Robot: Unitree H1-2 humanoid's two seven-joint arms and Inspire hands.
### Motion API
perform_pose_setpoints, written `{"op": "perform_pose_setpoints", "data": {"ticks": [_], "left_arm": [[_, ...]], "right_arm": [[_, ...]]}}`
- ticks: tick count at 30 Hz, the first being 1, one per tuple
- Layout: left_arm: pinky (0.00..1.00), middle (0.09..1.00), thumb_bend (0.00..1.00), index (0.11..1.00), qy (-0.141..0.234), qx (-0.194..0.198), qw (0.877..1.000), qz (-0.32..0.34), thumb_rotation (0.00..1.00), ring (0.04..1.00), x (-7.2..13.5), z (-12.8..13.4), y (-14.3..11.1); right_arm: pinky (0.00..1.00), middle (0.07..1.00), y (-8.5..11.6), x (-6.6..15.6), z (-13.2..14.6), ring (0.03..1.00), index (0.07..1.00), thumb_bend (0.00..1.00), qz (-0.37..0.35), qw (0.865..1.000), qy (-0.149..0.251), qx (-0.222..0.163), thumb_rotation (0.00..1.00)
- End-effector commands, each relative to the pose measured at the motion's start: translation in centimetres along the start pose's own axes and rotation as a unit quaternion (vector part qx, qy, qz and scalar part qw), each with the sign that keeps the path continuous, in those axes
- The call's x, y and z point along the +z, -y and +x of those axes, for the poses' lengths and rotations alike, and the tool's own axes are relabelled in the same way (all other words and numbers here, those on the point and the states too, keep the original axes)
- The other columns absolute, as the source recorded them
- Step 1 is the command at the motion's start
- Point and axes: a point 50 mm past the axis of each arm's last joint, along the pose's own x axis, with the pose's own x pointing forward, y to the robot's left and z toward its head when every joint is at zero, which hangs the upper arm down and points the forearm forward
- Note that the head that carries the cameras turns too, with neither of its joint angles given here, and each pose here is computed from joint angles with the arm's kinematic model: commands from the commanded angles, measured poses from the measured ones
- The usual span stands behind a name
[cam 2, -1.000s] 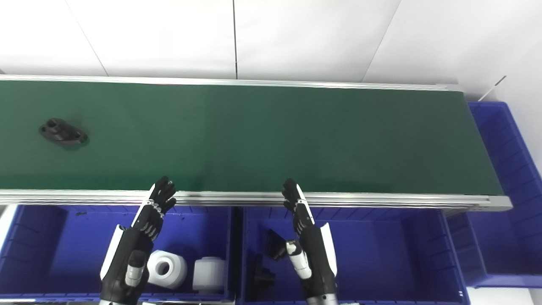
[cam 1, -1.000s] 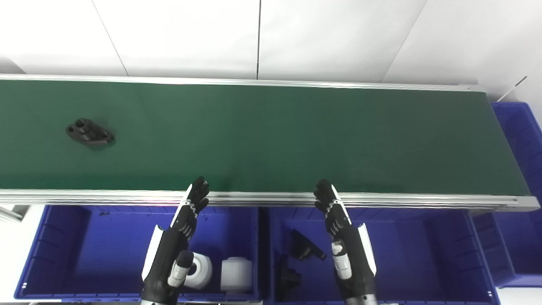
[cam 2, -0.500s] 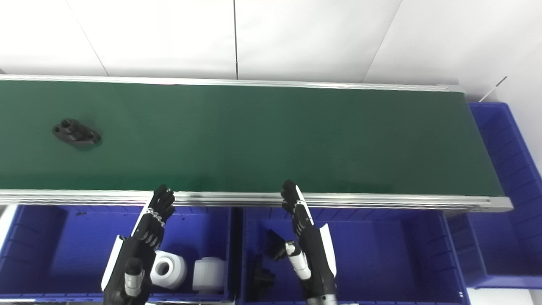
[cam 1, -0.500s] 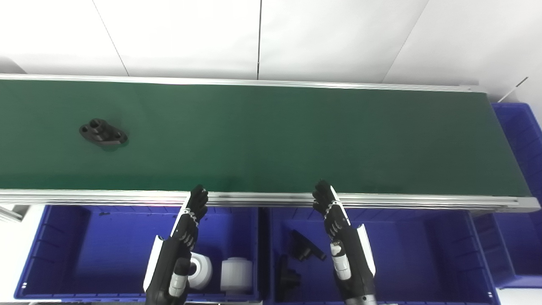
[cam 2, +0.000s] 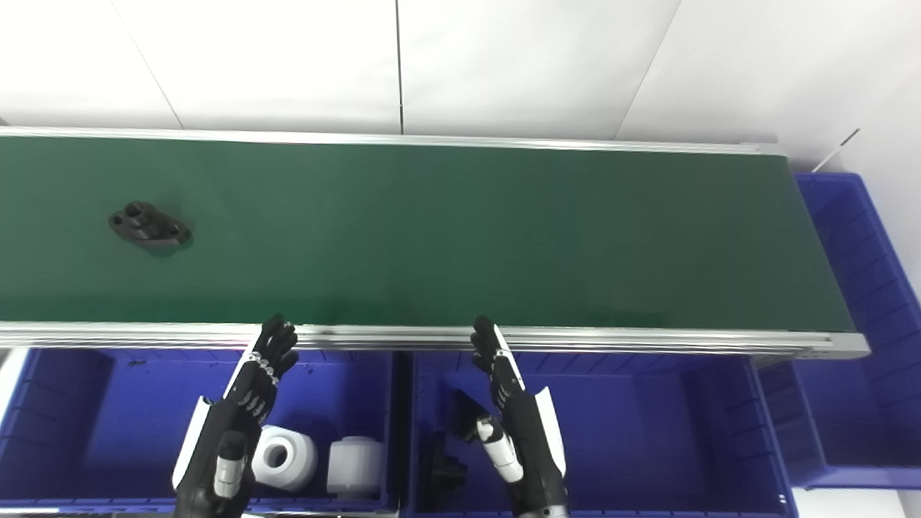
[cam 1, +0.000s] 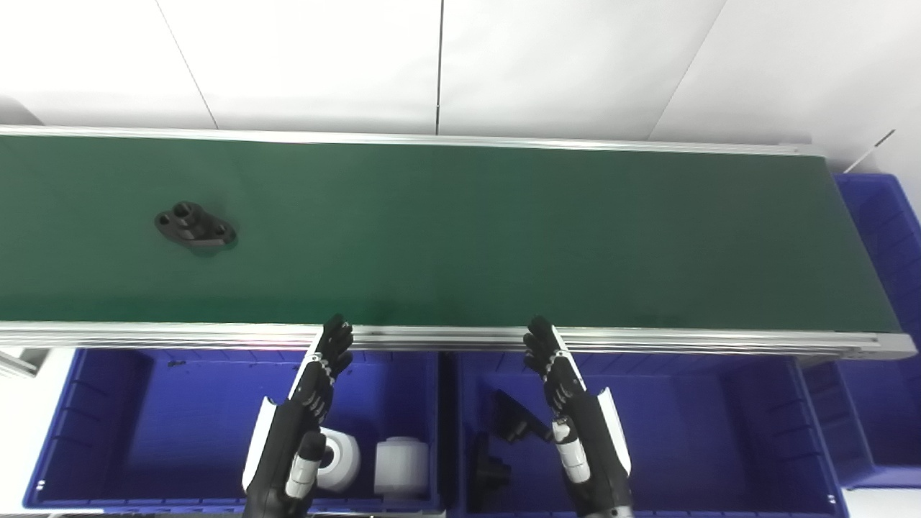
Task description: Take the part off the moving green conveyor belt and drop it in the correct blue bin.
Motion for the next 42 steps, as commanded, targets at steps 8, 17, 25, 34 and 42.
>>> {"op": "perform_pose_setpoints", "data": {"ticks": [8, 17, 25, 34, 42], "left_arm": [[0.94, 0.956, 0.75, 0.954, 0.028, -0.006, 1.0, 0.012, 1.0, 0.96, 0.5, 0.3, -0.2], [0.94, 0.955, 0.76, 0.948, 0.029, -0.011, 0.999, 0.019, 1.0, 0.959, 0.5, 0.4, -0.1], [0.94, 0.953, 0.76, 0.945, 0.027, -0.012, 0.999, 0.015, 1.0, 0.959, 0.4, 0.4, 0.0], [0.91, 0.934, 0.83, 0.914, 0.004, -0.015, 1.0, 0.019, 0.98, 0.942, -1.3, 0.6, 1.3], [0.86, 0.912, 0.91, 0.862, -0.007, -0.014, 0.999, 0.028, 0.97, 0.916, -2.4, 1.1, 1.8]], "right_arm": [[0.92, 0.96, -0.3, 0.7, -0.1, 0.949, 0.963, 0.91, 0.01, 1.0, 0.021, 0.008, 1.0], [0.93, 0.964, -0.3, 0.7, 0.0, 0.952, 0.969, 0.9, 0.01, 1.0, 0.02, 0.009, 1.0], [0.93, 0.968, -0.2, 0.6, -0.1, 0.957, 0.973, 0.89, 0.015, 1.0, 0.019, 0.012, 1.0], [0.92, 0.968, 0.9, -1.3, -0.5, 0.952, 0.972, 0.89, 0.004, 1.0, 0.011, 0.013, 1.0], [0.95, 0.976, 1.7, -2.7, -0.5, 0.963, 0.984, 0.95, -0.007, 1.0, -0.009, 0.014, 1.0]]}}
